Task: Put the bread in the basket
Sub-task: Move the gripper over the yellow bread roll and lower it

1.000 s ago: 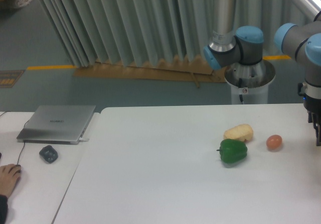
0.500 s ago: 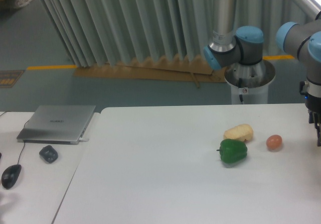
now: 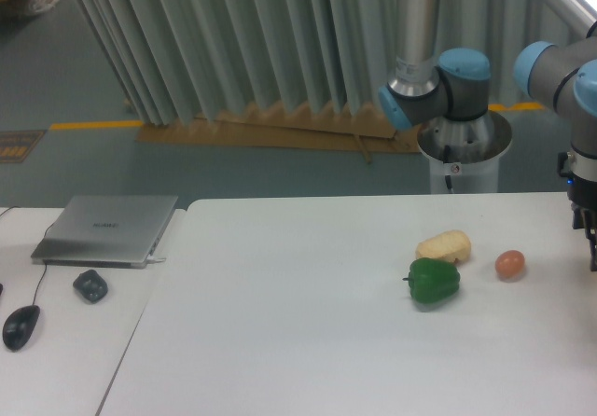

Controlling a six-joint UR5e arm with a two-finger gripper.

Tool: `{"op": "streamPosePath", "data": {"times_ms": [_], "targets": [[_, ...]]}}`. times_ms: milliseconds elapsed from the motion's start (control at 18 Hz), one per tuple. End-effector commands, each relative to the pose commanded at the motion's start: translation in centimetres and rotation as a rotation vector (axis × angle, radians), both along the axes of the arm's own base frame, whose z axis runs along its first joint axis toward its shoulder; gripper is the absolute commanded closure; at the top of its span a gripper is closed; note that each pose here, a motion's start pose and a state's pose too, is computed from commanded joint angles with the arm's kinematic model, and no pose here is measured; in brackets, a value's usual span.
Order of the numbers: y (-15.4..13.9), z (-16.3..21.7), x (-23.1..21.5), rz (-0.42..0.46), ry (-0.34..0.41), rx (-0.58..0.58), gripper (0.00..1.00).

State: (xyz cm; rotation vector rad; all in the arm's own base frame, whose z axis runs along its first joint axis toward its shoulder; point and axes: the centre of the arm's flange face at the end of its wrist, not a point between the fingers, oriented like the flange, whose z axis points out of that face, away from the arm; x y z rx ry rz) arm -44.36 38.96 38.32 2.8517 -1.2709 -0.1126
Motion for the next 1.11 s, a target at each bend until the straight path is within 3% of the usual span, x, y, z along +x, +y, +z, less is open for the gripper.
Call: {"op": "streamPosePath", "data": {"times_ms": [389, 722, 833, 944, 1111], "targets": [[0.2, -2.3, 2.1, 0.073, -0.046, -0.008, 0.00], [3.8, -3.7, 8.0, 0.184, -0.073, -0.022, 0.00], [4.0, -3.6, 10.1, 0.224, -0.069, -0.028, 0.00], [4.1, -3.5, 12.7, 0.205, -0.055, -0.057, 0.00], [4.8, -4.3, 15.6, 0.276, -0.039, -0.133, 0.00]]}}
